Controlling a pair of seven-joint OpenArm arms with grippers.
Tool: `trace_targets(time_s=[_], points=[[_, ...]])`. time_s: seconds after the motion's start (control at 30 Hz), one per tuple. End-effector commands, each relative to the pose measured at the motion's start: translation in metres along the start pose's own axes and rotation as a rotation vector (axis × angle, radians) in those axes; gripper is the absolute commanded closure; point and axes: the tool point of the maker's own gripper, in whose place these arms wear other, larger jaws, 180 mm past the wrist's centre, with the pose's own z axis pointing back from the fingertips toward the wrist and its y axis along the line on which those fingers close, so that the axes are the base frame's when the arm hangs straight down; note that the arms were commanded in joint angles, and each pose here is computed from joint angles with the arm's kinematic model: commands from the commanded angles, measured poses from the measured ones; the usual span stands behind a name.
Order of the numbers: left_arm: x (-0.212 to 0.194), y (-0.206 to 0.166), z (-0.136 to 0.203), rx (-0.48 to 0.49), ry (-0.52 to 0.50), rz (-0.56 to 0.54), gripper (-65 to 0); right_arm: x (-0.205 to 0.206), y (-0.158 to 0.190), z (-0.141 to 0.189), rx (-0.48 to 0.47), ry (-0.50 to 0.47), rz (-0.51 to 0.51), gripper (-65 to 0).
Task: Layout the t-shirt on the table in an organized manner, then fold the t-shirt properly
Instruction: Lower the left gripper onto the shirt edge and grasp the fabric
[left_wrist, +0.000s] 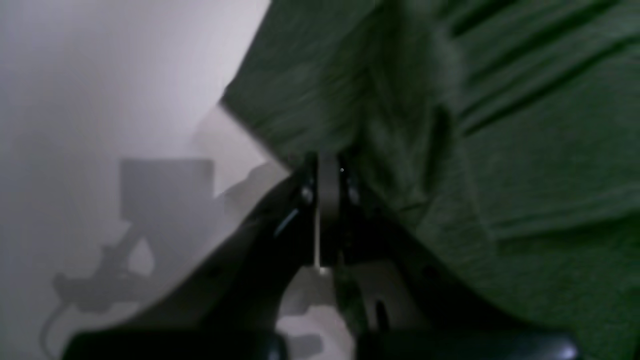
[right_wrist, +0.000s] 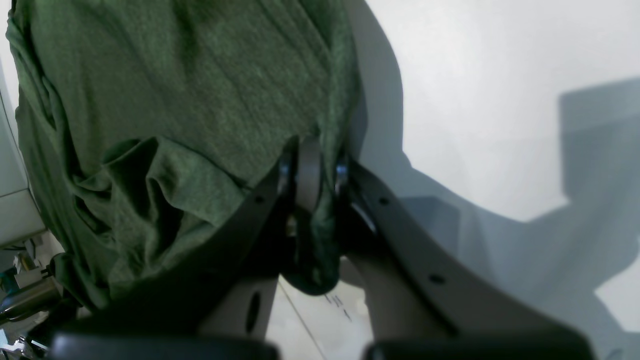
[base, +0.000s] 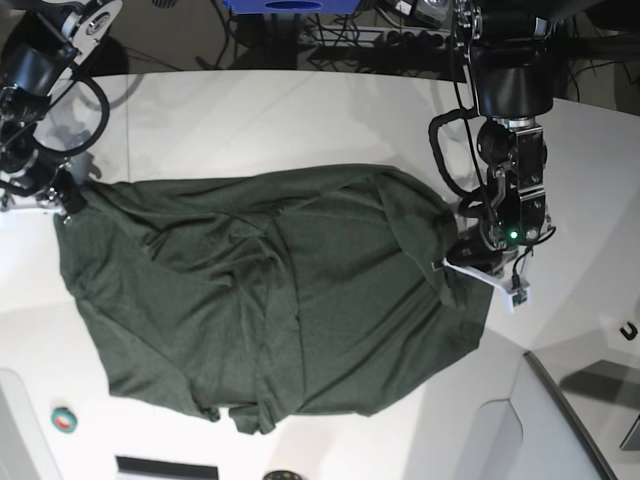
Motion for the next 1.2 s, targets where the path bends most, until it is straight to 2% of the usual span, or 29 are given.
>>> trace_targets(time_s=[0.0,0.37,0.53,0.73,0.93,1.17], points=[[0.018,0.000,0.003,0.002,-0.047,-0.001,0.0,0.007,-0.003,0.002,-0.022,-0.005,0.015,-0.2],[0.016,0.002,-0.001,0.006,-0.032,-0.003,0.0,0.008,-0.003,0.002,-0.021,-0.006,0.015,-0.2],[0.003,-0.015,-0.007,-0.014,0.009,-0.081,0.0,0.008,-0.003,0.002,-0.021,-0.006,0.015,-0.2],[0.015,-0.030,0.013,-0.053,-0.066,-0.109,0.0,0.008,-0.003,0.003,-0.021,-0.008,0.011,-0.2],[0.000,-0.025,0.024,-0.052,0.009,-0.117,0.0,0.010,-0.001,0.002,-0.017,-0.013,0.010,-0.2],[-0.007,-0.021,0.031,-0.049,0.011,-0.125,0.0,0.012,0.002,0.001,-0.011,-0.014,0.015,-0.2]])
